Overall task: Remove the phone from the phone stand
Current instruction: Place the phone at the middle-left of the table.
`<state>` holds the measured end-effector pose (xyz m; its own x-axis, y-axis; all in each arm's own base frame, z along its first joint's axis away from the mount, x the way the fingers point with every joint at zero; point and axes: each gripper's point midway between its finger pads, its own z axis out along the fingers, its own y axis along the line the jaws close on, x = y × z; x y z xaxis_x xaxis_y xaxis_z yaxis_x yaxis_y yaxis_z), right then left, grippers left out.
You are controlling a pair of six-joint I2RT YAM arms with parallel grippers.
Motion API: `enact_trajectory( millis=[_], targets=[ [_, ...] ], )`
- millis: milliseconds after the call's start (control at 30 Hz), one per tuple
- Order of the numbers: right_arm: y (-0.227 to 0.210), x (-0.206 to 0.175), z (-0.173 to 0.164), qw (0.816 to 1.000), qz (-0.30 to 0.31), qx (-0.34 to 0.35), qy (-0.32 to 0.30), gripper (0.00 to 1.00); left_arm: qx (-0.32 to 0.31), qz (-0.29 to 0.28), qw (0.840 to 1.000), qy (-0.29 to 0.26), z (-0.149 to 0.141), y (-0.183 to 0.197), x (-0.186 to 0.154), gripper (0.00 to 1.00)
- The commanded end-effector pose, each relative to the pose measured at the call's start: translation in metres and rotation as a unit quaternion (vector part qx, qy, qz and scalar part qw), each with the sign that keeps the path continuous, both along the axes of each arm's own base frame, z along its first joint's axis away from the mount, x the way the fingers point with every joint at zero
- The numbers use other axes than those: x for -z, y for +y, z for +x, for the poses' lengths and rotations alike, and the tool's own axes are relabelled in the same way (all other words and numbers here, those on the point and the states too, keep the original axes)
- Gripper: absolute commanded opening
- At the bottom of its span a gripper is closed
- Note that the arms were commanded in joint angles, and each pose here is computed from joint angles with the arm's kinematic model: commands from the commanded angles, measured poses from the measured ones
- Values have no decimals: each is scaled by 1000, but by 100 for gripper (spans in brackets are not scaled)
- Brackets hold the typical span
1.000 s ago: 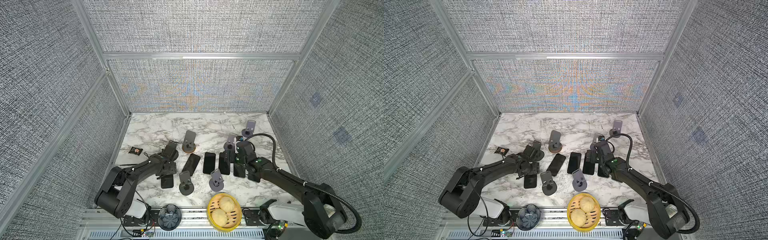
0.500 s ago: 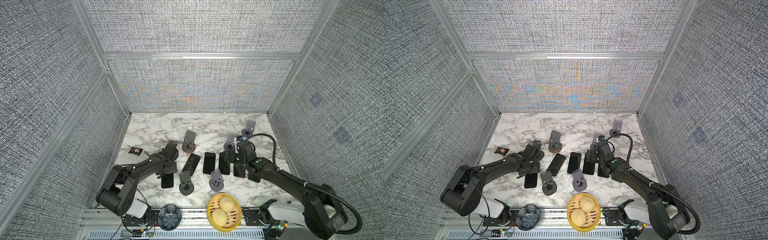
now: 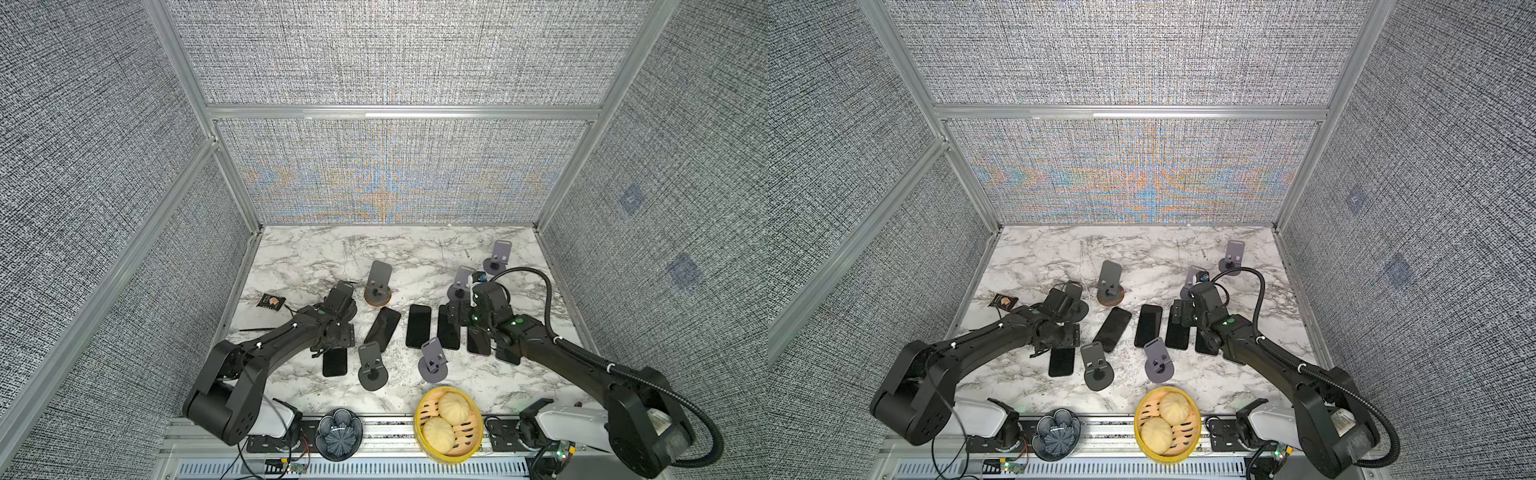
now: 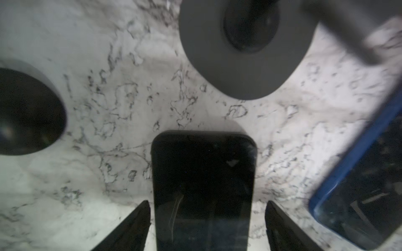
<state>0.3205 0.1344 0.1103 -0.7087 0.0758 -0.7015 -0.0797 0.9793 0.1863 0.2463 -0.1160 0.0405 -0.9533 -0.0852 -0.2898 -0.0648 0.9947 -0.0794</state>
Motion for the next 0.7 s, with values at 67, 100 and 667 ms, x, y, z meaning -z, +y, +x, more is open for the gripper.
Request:
enact_trajectory(
  millis=[67,100,667],
  targets=[
    [-3,-11,2,1000,-4,5,-19,99,3,-4,999,-47,2,6,-45,87],
    [-5,-15,3,1000,-4,8,-26,99,1,-2,998,-64,4,8,-57,88],
    [-73,-57,-3,965,-132,74,-213,99,21,132,915,-379,57,55,-164,99]
  ],
)
